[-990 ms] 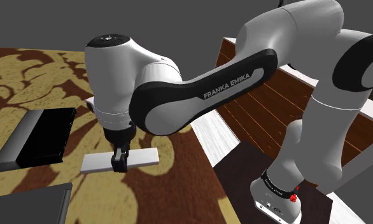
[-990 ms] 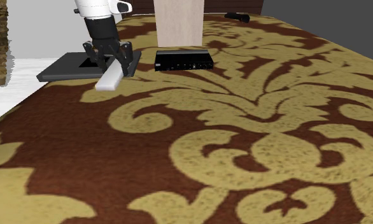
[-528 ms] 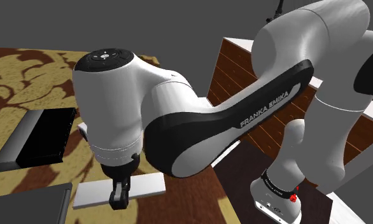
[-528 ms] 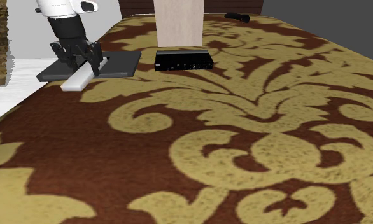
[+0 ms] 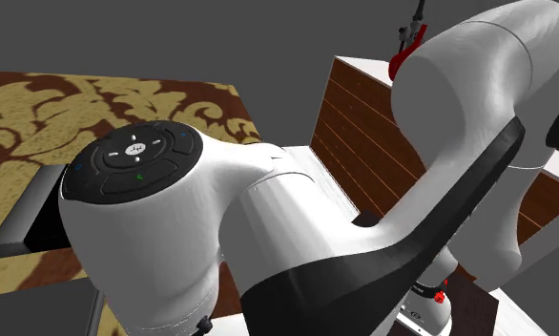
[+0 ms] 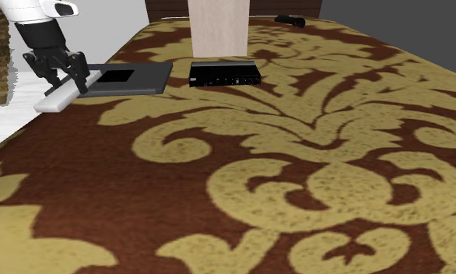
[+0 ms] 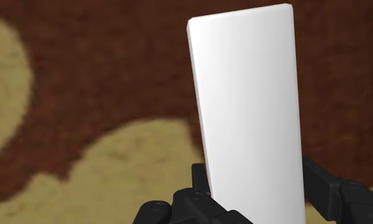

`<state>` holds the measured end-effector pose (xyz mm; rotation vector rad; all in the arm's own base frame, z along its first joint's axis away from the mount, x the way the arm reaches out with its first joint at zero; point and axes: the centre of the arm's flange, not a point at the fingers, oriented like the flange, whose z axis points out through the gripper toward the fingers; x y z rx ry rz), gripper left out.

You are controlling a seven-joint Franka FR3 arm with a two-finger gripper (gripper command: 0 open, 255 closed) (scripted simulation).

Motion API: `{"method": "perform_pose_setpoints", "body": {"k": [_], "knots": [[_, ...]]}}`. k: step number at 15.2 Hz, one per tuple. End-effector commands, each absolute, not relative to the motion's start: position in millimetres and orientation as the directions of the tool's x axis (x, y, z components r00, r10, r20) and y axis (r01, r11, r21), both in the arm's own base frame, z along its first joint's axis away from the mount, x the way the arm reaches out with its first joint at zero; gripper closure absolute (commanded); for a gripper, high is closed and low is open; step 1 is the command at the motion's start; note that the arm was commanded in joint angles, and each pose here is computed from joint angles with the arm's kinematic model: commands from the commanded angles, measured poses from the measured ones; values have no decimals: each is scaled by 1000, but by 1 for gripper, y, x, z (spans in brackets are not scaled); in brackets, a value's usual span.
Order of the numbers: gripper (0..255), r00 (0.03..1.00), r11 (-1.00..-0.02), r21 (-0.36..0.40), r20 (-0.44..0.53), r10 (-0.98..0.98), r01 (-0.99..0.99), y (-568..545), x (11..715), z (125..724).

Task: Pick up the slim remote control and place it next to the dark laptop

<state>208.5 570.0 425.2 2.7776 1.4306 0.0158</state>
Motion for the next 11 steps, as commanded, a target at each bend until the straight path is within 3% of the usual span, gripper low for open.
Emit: {"method": "perform_pose_setpoints", "body": {"k": [1, 11], "knots": [[255, 582, -582, 20, 1, 813, 813, 572, 204, 417], [255, 582, -582, 20, 1, 813, 813, 572, 204, 364]]}}
